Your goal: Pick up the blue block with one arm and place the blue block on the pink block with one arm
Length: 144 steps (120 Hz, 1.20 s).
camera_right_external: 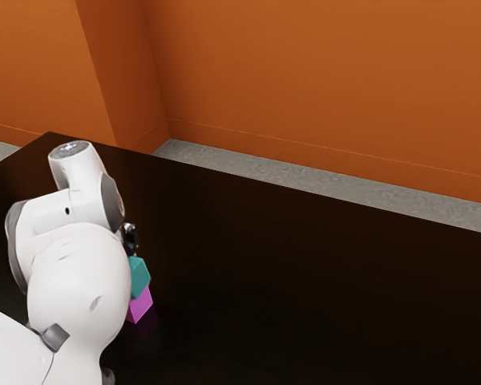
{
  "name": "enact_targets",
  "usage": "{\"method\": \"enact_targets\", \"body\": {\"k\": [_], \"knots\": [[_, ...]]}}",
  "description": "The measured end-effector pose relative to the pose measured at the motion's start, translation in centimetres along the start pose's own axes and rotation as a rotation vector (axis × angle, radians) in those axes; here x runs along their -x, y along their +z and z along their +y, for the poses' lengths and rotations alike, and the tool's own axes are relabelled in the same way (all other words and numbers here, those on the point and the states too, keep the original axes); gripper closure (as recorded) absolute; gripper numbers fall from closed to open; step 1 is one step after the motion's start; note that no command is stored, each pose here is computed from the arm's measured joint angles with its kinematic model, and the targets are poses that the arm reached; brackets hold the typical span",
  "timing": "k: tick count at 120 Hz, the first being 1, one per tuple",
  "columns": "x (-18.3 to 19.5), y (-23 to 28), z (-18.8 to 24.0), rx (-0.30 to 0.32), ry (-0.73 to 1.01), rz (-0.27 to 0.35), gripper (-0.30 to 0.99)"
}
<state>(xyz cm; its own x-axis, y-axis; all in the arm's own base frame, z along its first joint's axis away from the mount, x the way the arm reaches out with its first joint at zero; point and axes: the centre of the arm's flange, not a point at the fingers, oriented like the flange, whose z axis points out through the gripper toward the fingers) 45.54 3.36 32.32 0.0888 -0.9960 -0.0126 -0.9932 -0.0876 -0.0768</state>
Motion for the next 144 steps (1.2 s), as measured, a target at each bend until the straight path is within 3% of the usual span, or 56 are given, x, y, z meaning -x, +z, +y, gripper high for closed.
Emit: {"method": "enact_targets", "body": {"k": [144], "knots": [[0.34, -0.12, 0.45, 0.031, 0.04, 0.002, 0.33]]}}
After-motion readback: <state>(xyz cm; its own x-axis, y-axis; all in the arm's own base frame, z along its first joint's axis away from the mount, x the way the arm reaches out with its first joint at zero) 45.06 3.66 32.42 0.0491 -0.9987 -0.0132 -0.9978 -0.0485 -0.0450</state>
